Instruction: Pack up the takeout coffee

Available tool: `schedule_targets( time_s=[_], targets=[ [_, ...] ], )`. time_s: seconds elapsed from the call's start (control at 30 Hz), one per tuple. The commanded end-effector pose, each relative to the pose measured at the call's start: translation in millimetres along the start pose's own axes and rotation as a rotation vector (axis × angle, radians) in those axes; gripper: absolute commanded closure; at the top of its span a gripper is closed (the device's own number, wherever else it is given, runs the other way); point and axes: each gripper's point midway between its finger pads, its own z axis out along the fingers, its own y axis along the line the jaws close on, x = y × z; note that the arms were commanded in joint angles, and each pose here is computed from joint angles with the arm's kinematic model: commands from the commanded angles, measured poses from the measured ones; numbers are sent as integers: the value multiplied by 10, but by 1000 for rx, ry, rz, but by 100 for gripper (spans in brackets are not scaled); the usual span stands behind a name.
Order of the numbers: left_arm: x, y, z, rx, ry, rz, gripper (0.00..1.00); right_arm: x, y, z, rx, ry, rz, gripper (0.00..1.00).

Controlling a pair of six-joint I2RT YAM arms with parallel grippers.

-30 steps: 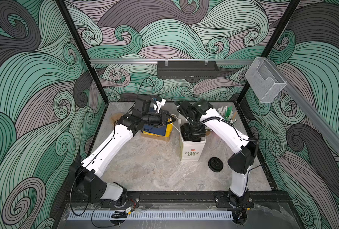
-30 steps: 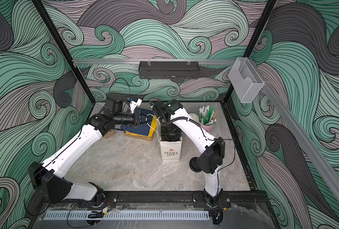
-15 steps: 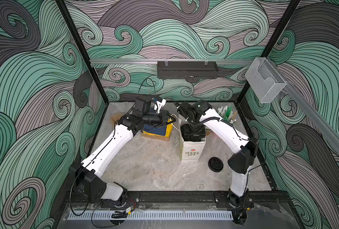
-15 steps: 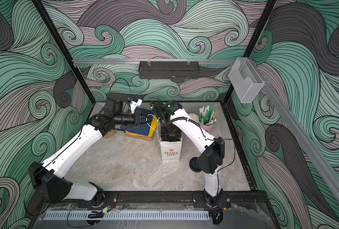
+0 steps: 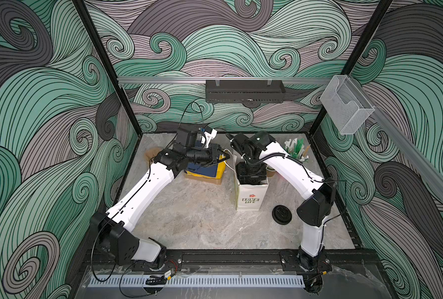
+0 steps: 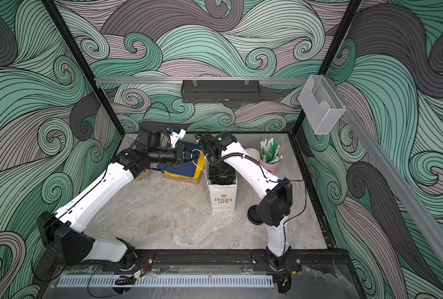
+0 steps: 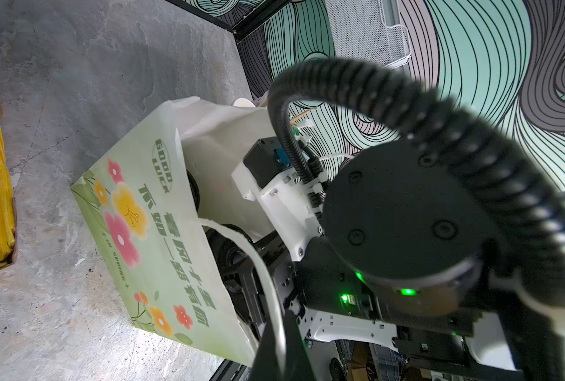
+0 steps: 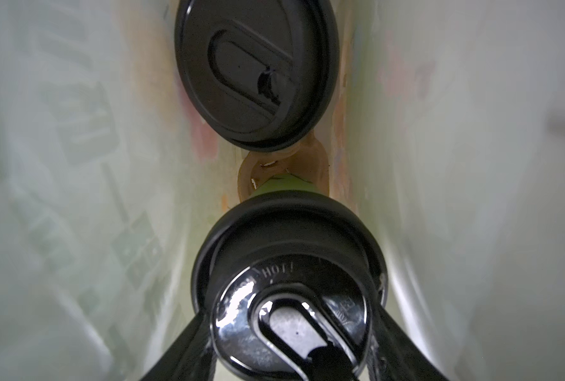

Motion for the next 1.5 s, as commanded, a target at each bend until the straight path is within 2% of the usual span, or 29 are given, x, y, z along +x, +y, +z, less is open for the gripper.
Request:
schedule_targets(
  time_s=[0.0,1.47],
  targets=[
    [-42,-117,-4,24,-10,30,100,-19,-47,106,39,15,-5,38],
    [14,-50,6,6,0,16,100,-122,81,646,6,10,-28,39]
  ],
)
